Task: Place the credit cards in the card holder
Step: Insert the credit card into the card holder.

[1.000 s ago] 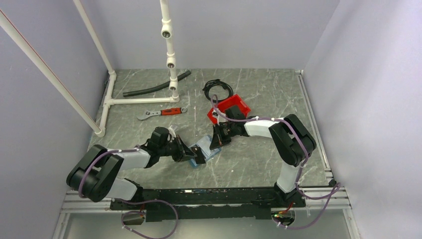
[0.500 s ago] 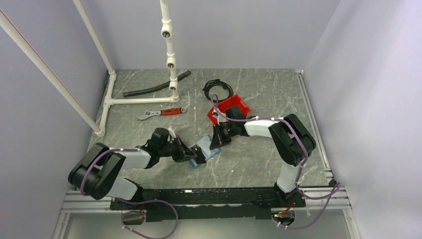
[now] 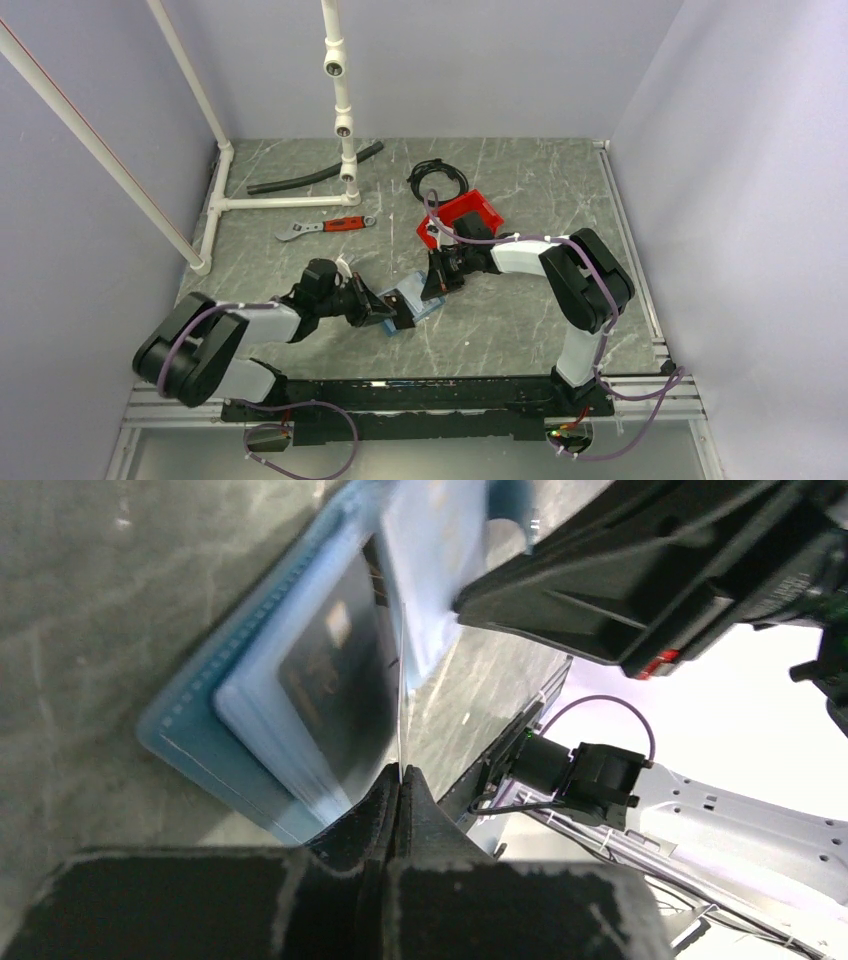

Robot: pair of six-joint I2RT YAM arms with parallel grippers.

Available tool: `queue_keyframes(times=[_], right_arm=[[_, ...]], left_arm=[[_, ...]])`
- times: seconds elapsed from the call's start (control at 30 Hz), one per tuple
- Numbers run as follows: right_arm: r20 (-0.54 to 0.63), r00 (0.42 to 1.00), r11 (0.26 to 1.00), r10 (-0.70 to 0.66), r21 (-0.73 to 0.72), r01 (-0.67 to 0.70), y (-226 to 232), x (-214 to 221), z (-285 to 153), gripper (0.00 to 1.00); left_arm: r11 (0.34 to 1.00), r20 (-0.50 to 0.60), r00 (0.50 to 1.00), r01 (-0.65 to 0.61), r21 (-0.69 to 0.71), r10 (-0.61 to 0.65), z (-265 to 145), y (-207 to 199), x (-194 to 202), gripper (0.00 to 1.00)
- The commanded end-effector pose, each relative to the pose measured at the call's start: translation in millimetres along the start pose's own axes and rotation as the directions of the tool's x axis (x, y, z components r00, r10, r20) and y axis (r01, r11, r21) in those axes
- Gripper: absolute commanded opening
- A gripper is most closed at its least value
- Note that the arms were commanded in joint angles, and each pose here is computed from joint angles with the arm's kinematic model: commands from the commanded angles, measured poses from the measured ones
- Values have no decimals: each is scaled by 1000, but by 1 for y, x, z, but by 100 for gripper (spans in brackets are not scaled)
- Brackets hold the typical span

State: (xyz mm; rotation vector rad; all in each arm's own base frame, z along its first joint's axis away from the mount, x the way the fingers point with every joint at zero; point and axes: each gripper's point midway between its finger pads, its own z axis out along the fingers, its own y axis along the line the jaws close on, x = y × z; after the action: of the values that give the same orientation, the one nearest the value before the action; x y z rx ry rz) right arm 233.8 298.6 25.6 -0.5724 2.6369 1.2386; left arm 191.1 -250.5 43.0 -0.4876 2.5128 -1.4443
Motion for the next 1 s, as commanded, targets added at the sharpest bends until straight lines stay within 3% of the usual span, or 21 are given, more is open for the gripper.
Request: queue_keyframes(times=[0.0, 0.37, 0.73, 0.97], right_arm=[[-13, 1000, 997, -13, 75, 14, -24, 7, 8, 0], [-19, 1000, 997, -11, 70, 13, -24, 9, 9, 0], [-23, 1000, 998, -8, 61, 9, -23, 10, 10, 0], [-24, 1000, 998, -6, 61, 8, -23, 10, 9, 0]], left_arm=[[996, 46, 995, -88, -9, 88, -12, -17, -7, 0], [996, 8, 998, -56, 68, 55, 2, -19, -6, 0], [998, 3, 999, -32, 51, 32, 4, -11, -4, 0], [999, -17, 999, 47, 28, -47, 8, 0, 0, 0]])
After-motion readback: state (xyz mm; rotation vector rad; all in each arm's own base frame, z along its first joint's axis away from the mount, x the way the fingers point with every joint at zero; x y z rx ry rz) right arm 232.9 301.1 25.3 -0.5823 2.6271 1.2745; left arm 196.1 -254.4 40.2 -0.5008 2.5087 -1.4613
